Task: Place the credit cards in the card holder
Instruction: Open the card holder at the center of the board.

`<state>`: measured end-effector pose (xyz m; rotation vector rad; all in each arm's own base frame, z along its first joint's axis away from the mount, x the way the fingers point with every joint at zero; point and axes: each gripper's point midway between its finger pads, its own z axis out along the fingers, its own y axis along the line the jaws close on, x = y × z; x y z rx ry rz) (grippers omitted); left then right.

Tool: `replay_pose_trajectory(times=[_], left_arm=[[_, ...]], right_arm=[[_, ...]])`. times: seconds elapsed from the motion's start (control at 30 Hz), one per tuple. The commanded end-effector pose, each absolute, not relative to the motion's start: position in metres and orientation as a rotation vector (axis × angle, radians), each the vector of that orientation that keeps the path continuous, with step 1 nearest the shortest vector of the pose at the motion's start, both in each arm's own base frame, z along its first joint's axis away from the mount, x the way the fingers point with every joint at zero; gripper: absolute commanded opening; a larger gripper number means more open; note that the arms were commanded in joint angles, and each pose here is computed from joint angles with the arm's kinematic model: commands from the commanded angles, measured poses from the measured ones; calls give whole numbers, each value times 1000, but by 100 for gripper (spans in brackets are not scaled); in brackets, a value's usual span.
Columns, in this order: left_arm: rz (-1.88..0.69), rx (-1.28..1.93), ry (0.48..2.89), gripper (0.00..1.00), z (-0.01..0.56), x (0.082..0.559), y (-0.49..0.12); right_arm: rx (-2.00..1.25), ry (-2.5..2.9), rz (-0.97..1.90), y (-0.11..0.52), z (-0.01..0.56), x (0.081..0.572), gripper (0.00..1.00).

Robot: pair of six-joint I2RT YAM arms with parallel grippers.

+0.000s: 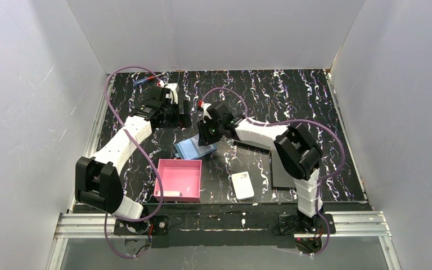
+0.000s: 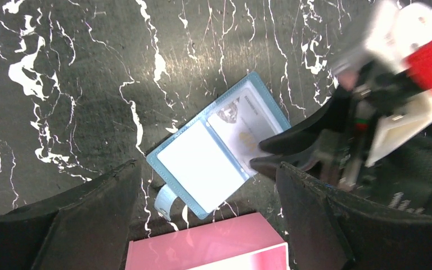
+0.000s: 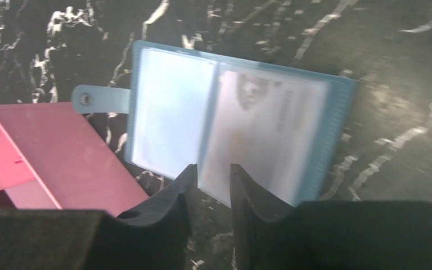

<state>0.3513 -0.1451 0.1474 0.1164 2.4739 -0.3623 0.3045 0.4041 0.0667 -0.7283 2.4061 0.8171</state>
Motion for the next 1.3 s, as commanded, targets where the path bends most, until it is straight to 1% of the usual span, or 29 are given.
replay_pose_trajectory(times=[0.0,0.07,0.2,0.3,0.4,0.77,0.93,1.0,1.13,1.27], left_arm=[[-328,120,2426,89,155,357,-141],[-340,121,2429,90,155,357,-143],[-355,123,2438,92,154,356,-145],[-351,124,2440,92,154,356,-145],[-354,125,2438,93,154,356,-145],[-354,125,2450,93,150,357,-146],[-349,125,2458,93,147,357,-145],[-355,124,2462,93,145,357,-146],[-374,120,2455,93,150,356,-148],[-406,96,2428,93,170,351,-149]], right_arm=[[-751,2344,1045,452,81,292,33],[-765,2352,1072,459,76,288,29],[-767,2384,1118,466,58,282,17],[-728,2418,1030,456,44,288,12],[-671,2443,889,437,31,304,9],[-497,2445,785,402,23,360,9],[-441,2429,797,398,27,371,9],[-444,2415,815,400,34,373,11],[-484,2372,904,412,59,370,17],[-497,2326,941,417,100,372,26]])
